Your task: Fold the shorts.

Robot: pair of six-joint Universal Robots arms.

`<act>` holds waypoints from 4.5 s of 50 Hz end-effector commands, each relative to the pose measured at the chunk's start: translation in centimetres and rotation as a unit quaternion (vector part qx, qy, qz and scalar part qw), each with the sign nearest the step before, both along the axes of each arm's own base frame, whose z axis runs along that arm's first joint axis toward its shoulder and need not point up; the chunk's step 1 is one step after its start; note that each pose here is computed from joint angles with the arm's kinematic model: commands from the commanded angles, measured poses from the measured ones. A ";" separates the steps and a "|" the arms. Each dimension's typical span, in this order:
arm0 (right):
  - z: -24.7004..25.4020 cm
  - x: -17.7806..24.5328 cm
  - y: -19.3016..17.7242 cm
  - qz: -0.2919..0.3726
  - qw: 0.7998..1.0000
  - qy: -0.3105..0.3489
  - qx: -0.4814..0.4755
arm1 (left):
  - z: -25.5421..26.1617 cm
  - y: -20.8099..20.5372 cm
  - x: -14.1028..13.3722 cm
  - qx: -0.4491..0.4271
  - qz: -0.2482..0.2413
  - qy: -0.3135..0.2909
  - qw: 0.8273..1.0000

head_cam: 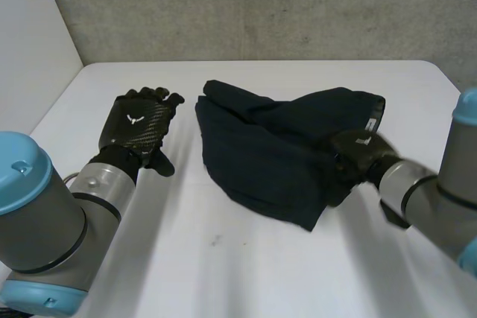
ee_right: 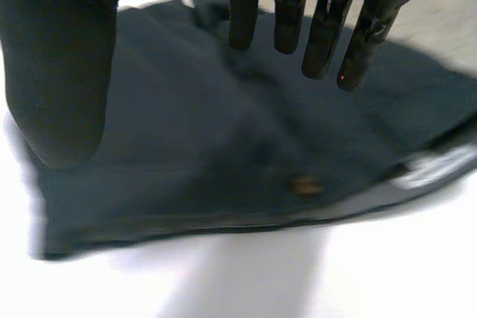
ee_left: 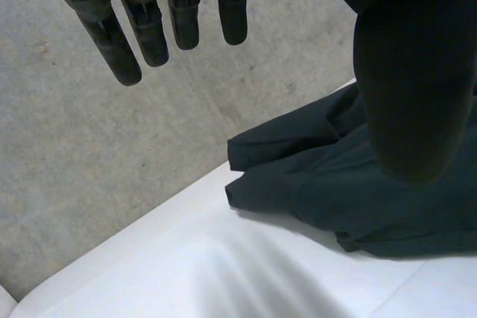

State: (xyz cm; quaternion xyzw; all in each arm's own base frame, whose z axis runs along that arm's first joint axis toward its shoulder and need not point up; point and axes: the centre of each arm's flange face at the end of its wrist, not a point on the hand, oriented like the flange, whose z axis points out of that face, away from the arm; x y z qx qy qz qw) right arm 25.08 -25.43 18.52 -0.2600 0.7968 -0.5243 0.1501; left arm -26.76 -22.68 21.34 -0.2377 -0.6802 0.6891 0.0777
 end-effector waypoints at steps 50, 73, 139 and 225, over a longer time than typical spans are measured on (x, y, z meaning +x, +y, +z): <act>5.8 2.2 3.1 0.073 0.988 0.018 -0.133 | -4.8 -1.0 -2.0 0.080 -0.007 0.018 0.997; 9.2 2.9 6.2 0.094 0.981 -0.026 -0.167 | -7.5 -3.3 -7.4 0.187 -0.025 0.165 0.968; -1.7 4.2 2.5 0.007 0.994 -0.069 0.086 | -4.1 1.8 -5.5 0.152 -0.081 -0.139 0.975; 22.2 8.0 -10.3 -0.071 0.771 -0.027 -0.632 | 20.3 -12.8 -3.5 -0.484 0.156 0.046 0.860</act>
